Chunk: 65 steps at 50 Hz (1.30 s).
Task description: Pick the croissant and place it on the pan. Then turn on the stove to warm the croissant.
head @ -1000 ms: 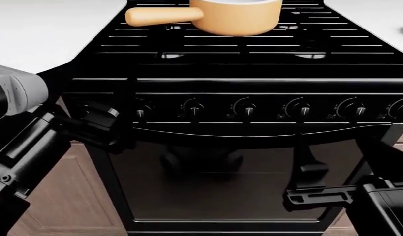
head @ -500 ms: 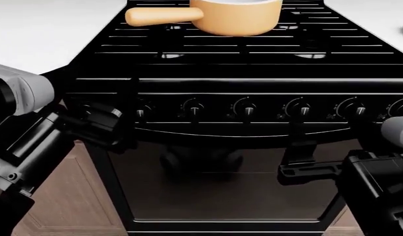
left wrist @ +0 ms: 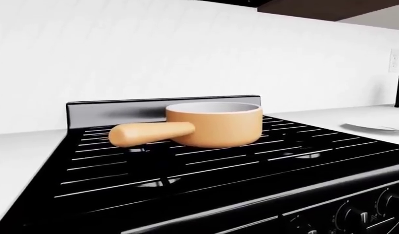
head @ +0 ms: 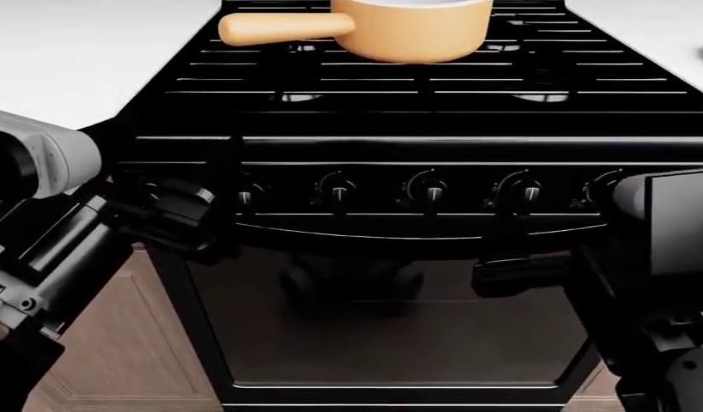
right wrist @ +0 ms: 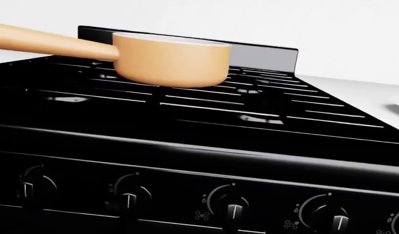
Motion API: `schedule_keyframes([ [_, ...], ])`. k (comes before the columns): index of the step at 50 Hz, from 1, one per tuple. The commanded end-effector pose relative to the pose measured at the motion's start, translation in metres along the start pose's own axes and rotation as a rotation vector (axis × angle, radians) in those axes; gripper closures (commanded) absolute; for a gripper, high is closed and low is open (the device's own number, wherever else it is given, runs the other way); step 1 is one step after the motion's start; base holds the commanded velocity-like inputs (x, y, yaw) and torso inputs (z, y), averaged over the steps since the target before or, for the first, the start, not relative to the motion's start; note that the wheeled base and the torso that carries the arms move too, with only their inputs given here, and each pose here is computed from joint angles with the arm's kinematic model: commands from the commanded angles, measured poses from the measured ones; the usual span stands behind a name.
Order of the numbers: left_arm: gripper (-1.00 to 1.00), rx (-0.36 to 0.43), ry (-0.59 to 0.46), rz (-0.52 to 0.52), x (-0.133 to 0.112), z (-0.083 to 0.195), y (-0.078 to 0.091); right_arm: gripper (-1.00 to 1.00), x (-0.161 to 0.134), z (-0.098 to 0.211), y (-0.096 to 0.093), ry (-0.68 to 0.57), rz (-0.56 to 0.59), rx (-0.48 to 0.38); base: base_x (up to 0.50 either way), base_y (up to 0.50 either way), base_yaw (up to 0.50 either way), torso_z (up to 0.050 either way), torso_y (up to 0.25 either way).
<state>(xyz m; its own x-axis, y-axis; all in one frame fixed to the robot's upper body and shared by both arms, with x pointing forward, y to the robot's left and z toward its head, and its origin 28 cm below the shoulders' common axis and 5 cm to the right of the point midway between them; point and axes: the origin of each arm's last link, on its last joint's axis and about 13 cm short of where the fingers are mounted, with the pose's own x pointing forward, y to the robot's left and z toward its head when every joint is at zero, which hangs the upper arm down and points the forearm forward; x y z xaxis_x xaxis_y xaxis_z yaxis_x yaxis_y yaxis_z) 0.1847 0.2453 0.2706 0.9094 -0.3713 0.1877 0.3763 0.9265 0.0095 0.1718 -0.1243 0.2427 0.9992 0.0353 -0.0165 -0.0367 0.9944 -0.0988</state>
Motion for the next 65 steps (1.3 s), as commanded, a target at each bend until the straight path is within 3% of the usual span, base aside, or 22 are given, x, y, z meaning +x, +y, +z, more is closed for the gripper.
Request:
schedule_keyframes([
  [1,-1.00,-0.005,0.003,0.002,0.002,-0.001,0.001,-1.00,0.011,-0.001,0.000,0.016,-0.016,-0.019,0.00,0.00,0.00,0.000,0.000],
  [65,-1.00,-0.015,0.021,0.016,0.011,-0.007,0.005,-1.00,0.059,-0.020,-0.013,0.088,-0.077,0.022,0.00,0.00,0.00,0.000,0.000],
])
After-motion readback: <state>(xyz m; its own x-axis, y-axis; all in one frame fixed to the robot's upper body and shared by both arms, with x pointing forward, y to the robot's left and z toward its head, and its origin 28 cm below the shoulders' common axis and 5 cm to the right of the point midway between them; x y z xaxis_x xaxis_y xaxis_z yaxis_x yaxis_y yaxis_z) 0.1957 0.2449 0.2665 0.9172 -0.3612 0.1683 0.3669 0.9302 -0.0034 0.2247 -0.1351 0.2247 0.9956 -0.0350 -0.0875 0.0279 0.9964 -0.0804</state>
